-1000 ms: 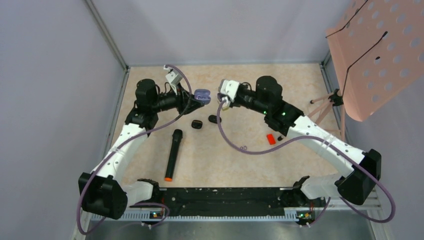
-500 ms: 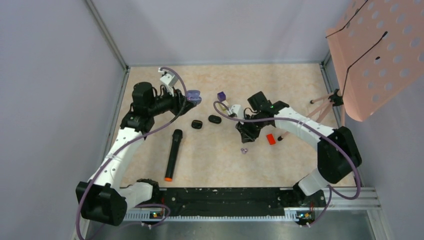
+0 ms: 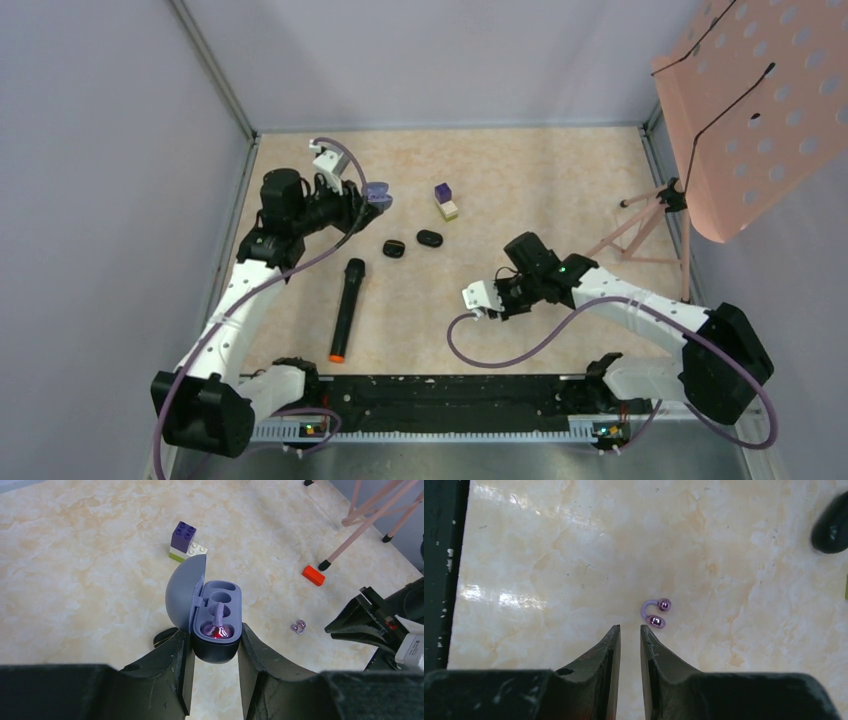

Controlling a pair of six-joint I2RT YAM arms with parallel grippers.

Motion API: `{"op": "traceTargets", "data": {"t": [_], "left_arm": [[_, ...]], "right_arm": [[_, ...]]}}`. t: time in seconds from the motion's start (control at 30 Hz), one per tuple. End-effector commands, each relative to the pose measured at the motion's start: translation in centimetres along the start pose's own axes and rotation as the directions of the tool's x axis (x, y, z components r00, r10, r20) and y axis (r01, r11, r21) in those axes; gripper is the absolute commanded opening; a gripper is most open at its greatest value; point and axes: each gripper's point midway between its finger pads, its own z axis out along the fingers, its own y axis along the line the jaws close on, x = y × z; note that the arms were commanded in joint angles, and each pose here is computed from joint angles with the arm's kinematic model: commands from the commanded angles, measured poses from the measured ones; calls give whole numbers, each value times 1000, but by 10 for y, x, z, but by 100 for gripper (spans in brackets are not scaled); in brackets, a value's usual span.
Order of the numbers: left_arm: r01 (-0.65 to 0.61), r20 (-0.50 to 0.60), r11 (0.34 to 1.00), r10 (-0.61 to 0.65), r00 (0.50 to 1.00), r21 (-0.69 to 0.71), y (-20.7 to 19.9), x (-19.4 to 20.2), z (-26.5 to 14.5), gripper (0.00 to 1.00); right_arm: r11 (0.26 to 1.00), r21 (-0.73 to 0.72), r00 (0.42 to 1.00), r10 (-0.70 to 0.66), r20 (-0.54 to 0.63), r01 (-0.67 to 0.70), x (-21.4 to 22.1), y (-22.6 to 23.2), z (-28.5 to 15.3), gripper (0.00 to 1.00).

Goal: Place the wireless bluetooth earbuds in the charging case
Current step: Pick up the earbud from the center of the board.

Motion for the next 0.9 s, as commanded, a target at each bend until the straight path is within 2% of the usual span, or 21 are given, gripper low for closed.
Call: {"op": "traceTargets", "data": {"t": [0.0,0.3,0.63,0.73,0.8,0.87], "left_arm": [[-36,37,999,37,999,-25,-1,-9,-11,0],[-23,42,999,25,999,-45,2,-5,-16,0],[-14,53,999,17,998,-44,7,-7,-10,0],[-13,52,999,15,999,-44,7,-7,-9,0],[-13,52,999,15,999,-45,8,-7,-9,0],[-12,51,999,14,999,-45,9,-7,-8,0]], "right_arm": [[983,19,983,-182,23,181,-7,-13,17,21],[984,39,984,-169,-58,172,9,-19,42,22],[988,-26,976,-155,-155,153,36,-10,51,22],[988,13,974,-147,-171,151,38,-17,52,22],[987,51,973,-144,-180,155,38,-25,51,20],[985,79,972,-137,-192,155,39,-32,51,12]]}}
